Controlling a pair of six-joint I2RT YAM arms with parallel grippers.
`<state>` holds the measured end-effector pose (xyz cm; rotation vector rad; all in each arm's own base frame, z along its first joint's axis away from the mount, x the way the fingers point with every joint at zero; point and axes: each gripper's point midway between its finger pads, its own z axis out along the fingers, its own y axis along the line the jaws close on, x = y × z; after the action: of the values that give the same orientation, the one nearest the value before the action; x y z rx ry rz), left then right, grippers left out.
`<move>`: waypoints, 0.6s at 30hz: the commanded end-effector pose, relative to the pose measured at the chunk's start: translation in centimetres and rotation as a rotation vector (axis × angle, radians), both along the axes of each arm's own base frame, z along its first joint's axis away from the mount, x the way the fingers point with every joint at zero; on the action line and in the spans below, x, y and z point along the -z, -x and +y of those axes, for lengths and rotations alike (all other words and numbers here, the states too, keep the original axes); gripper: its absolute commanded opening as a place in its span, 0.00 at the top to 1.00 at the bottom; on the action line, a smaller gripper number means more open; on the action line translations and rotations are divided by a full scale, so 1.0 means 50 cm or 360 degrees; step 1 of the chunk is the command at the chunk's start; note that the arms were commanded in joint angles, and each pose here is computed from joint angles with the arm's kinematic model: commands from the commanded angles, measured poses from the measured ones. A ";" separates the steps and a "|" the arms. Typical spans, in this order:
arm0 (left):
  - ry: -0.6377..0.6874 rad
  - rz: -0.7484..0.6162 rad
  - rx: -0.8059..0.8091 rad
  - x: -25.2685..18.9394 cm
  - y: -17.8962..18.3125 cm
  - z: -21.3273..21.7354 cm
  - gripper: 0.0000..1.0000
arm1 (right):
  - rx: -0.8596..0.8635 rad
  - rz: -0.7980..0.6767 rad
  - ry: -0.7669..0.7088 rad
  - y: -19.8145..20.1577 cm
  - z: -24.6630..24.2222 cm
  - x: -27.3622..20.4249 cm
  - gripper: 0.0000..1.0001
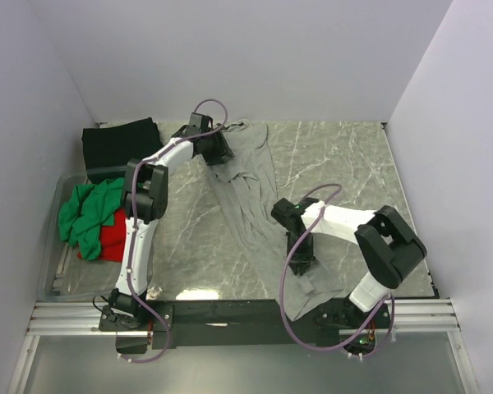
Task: Fold and stack the t-shirts
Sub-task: Fold the tshirt
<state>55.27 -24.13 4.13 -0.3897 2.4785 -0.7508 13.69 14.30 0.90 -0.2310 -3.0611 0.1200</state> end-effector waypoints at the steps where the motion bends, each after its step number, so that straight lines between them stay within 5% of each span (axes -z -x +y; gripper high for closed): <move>1: -0.0070 0.0091 0.0006 0.076 0.009 0.008 0.41 | 0.0004 0.0084 -0.0103 0.024 0.065 0.037 0.75; 18: -0.0065 -0.0057 0.0284 0.093 -0.010 -0.017 0.40 | -0.0096 0.0177 -0.0345 0.073 0.307 -0.006 0.75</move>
<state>57.06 -25.99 4.30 -0.1890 2.4119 -0.8506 9.09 25.21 1.25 -0.1091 -2.9033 -0.0549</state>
